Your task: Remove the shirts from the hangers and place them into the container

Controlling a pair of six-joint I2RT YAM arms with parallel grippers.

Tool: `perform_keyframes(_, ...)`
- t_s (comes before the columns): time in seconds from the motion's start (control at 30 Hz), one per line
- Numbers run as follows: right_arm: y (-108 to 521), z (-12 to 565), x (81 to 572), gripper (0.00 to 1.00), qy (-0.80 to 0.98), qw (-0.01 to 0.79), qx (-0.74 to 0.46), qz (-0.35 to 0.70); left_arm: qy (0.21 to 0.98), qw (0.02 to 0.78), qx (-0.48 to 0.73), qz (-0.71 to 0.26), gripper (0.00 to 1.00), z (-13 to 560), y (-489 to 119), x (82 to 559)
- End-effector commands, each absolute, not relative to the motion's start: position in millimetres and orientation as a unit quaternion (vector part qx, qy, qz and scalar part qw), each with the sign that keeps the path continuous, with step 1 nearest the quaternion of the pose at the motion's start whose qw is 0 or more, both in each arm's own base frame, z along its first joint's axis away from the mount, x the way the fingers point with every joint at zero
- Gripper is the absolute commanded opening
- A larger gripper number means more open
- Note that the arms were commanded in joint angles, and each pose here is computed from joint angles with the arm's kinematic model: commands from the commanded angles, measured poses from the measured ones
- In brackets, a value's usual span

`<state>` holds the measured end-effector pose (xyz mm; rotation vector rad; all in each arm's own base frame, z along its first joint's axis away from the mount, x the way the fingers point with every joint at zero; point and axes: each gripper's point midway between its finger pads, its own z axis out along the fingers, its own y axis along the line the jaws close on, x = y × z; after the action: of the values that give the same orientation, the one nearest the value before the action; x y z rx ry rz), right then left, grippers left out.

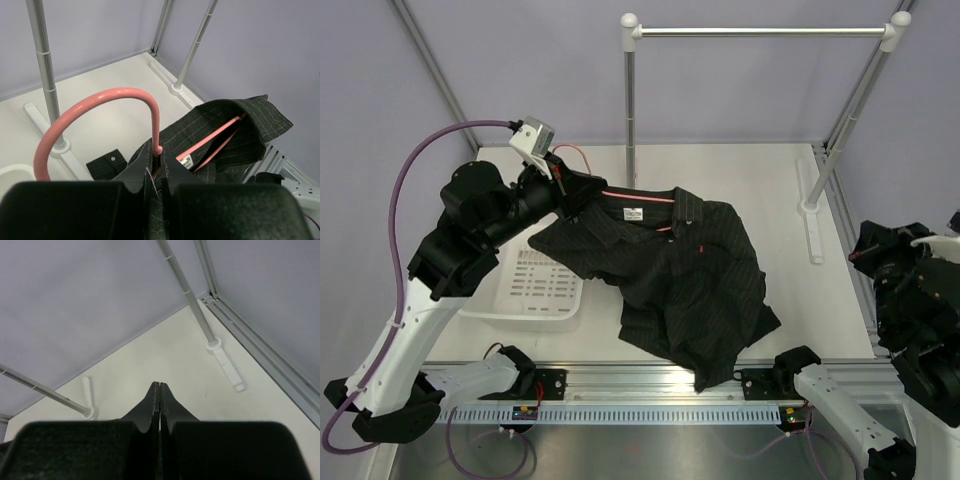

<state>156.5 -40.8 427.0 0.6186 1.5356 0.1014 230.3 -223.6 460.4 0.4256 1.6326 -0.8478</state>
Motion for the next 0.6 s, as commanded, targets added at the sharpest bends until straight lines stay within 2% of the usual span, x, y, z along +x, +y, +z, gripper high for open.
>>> perform_keyframes(0.0,-9,455,183,0.0,0.685,0.687,0.22,0.097,0.684,0.602,0.19,-0.364,0.0,467,-220,225)
perform_keyframes(0.03,16,453,189,0.0,0.705,0.685,0.14,0.12,0.687,0.601,0.191,-0.36,0.0,465,-219,226)
perform_keyframes(0.07,71,456,186,0.14,0.713,0.667,0.02,0.217,0.687,0.602,0.191,-0.359,0.0,466,-218,226)
perform_keyframes(0.1,92,451,184,0.39,0.719,0.648,-0.028,0.25,0.687,0.603,0.192,-0.358,0.0,468,-218,225)
perform_keyframes(0.13,109,446,184,0.76,0.725,0.628,-0.058,0.278,0.688,0.602,0.193,-0.357,0.0,468,-219,227)
perform_keyframes(0.17,134,449,169,0.81,0.712,0.606,-0.12,0.334,0.688,0.601,0.194,-0.358,0.0,470,-220,226)
perform_keyframes(0.23,149,446,158,0.86,0.699,0.589,-0.149,0.376,0.686,0.602,0.197,-0.359,0.0,476,-219,225)
perform_keyframes(0.43,182,431,141,0.84,0.686,0.52,-0.229,0.454,0.684,0.598,0.208,-0.363,0.0,483,-221,221)
perform_keyframes(0.57,192,423,147,0.73,0.682,0.503,-0.239,0.474,0.681,0.595,0.209,-0.371,0.0,484,-224,220)
